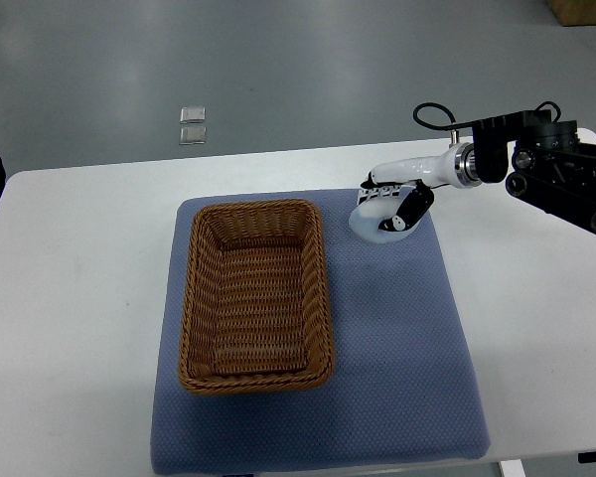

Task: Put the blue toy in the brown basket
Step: 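Lift the toy and carry it with the right hand over the basket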

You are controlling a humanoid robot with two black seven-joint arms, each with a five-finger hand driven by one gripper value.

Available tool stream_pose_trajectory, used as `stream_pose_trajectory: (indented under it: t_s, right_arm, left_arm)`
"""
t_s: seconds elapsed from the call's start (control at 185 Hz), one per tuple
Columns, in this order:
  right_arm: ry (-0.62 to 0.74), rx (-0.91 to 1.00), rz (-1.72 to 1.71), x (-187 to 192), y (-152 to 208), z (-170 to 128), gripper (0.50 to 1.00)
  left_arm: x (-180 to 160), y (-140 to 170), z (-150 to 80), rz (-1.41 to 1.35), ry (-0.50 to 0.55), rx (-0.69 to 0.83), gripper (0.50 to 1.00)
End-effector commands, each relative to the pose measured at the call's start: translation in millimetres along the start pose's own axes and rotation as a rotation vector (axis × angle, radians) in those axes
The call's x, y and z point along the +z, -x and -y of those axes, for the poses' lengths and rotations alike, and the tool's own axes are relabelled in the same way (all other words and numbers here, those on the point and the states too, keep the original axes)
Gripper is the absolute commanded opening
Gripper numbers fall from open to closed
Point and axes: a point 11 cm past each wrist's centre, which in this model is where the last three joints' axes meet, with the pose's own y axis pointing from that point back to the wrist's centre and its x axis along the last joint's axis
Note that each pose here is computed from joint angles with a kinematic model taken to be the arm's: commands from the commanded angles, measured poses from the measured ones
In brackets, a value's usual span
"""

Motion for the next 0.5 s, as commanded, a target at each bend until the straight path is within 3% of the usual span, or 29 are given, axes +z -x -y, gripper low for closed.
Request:
stream_pose_trajectory:
  t_s: [0.0,0.233,0.492]
  right_arm:
    - [-0.028,0.046,-0.007,-11,-18,-3,0.584]
    - [-0.168,0.108,0.014,-63,-37,12,0.599]
    - [-0.305,0.062,0.026,-125,-3,51,0.603]
  left_arm:
    - [0,0,0,0.0,0.0,0.0,1.0]
    - [0,0,0,0.001,0.0,0.0,1.0]
    - [0,0,0,0.0,0.0,0.0,1.0]
